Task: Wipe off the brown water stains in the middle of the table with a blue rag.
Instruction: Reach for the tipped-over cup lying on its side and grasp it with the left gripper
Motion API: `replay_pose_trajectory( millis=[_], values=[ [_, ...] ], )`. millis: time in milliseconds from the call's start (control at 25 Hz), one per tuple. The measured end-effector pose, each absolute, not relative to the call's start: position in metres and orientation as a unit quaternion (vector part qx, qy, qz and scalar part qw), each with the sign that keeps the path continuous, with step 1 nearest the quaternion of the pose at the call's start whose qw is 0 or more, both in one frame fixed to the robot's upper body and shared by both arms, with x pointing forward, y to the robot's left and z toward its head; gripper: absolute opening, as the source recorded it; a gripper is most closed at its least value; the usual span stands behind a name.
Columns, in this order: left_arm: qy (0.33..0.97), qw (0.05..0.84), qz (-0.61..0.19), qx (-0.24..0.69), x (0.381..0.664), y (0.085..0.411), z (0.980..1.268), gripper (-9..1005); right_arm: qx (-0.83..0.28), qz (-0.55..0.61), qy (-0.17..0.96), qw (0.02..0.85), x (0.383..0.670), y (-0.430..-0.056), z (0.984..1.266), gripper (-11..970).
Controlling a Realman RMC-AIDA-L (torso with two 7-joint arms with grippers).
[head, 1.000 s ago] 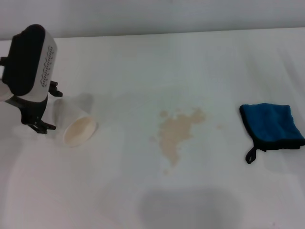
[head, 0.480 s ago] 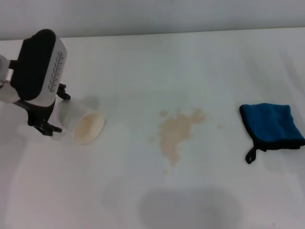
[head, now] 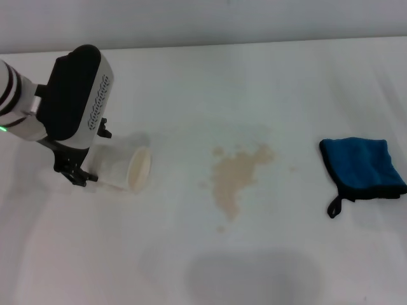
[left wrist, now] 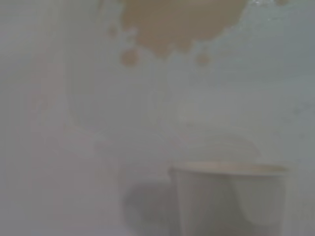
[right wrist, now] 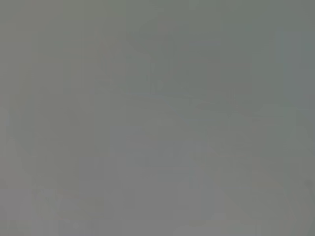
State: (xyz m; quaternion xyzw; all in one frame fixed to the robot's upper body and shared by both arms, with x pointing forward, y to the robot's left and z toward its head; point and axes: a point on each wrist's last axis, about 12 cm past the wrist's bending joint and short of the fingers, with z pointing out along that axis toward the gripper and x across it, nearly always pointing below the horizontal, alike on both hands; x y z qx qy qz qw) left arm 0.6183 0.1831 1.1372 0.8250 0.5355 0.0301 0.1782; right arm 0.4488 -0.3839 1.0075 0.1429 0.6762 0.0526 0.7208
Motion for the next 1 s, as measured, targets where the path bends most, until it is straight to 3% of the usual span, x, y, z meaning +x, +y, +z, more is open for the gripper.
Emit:
replay_pose_trajectory(
  millis=[1000],
  values=[
    [0.564, 0.208, 0.002, 0.799, 0.611, 0.171, 1.105, 862, 0.125, 0.053, 0.677, 0.724, 0.456, -0.385, 1.011, 875]
  ],
)
